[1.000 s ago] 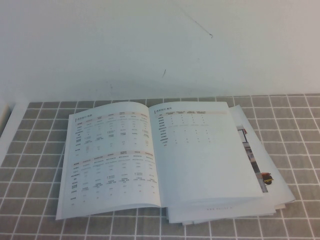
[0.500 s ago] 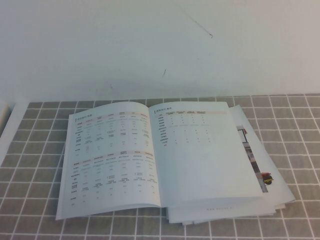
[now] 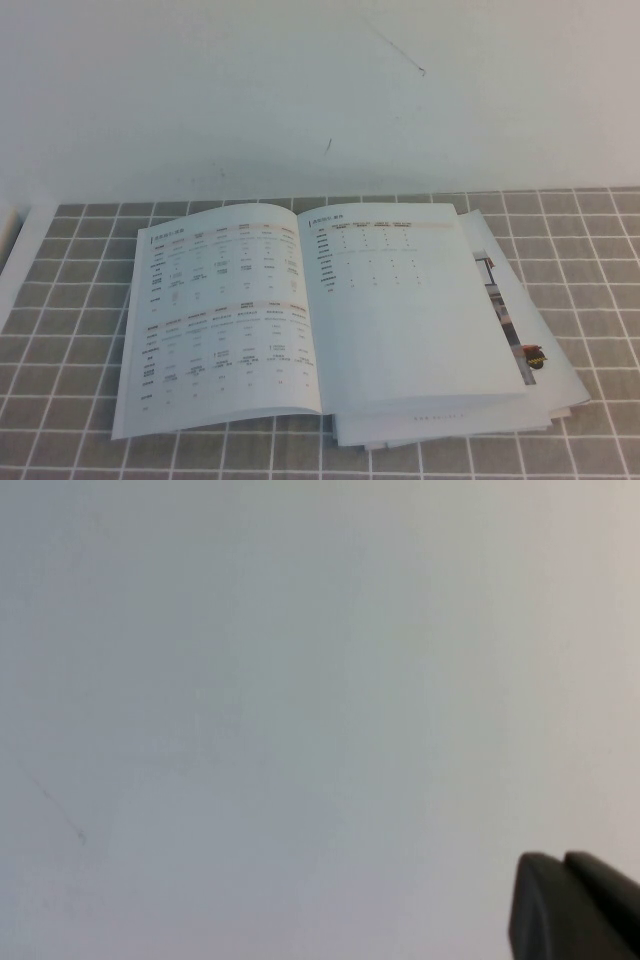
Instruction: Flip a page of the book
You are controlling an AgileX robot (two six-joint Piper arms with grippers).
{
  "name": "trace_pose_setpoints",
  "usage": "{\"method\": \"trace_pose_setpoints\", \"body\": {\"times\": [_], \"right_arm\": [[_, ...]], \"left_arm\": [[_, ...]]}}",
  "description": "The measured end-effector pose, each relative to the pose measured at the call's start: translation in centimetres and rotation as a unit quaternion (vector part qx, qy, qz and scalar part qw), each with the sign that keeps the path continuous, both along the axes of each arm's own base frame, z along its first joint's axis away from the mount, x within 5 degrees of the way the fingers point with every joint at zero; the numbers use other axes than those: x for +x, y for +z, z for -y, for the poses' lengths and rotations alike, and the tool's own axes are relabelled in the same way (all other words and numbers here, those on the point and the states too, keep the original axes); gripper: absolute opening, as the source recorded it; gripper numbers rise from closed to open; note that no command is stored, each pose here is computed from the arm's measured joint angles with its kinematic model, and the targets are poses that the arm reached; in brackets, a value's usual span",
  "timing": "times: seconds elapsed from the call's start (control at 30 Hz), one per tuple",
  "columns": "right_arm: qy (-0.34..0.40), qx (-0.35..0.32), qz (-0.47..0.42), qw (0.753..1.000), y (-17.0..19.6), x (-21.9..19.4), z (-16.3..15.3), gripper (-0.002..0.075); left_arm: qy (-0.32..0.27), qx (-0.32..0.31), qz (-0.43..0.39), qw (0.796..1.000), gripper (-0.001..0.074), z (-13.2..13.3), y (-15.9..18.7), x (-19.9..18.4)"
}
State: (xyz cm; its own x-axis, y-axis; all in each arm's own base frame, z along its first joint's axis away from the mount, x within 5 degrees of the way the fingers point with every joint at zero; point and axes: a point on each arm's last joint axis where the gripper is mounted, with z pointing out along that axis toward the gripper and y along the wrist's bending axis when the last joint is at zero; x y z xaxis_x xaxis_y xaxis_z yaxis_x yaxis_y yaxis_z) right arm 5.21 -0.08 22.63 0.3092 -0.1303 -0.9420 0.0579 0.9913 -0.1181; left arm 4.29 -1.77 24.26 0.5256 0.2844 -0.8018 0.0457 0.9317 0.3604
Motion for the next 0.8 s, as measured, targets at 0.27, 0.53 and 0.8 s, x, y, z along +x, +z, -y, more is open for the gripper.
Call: {"method": "trace_pose_setpoints", "body": {"times": [0.27, 0.53, 0.8], "right_arm": [[-0.003, -0.002, 0.031, 1.0, 1.8, -0.4, 0.0, -0.0003], [0.007, 0.029, 0.003, 1.0, 7.1, -1.8, 0.0, -0.0003], [0.018, 0.09, -0.157, 0.983, 10.3, 0.7, -0.1, -0.0003]], "left_arm": [[-0.004, -0.126, -0.067, 0.99, -0.0004, -1.0, -0.2, 0.4], [-0.014, -0.242, -0.21, 0.947, -0.0004, -1.3, 5.3, 0.2], [0.019, -0.193, -0.319, 0.927, -0.0004, -0.9, 7.9, 4.1]]}}
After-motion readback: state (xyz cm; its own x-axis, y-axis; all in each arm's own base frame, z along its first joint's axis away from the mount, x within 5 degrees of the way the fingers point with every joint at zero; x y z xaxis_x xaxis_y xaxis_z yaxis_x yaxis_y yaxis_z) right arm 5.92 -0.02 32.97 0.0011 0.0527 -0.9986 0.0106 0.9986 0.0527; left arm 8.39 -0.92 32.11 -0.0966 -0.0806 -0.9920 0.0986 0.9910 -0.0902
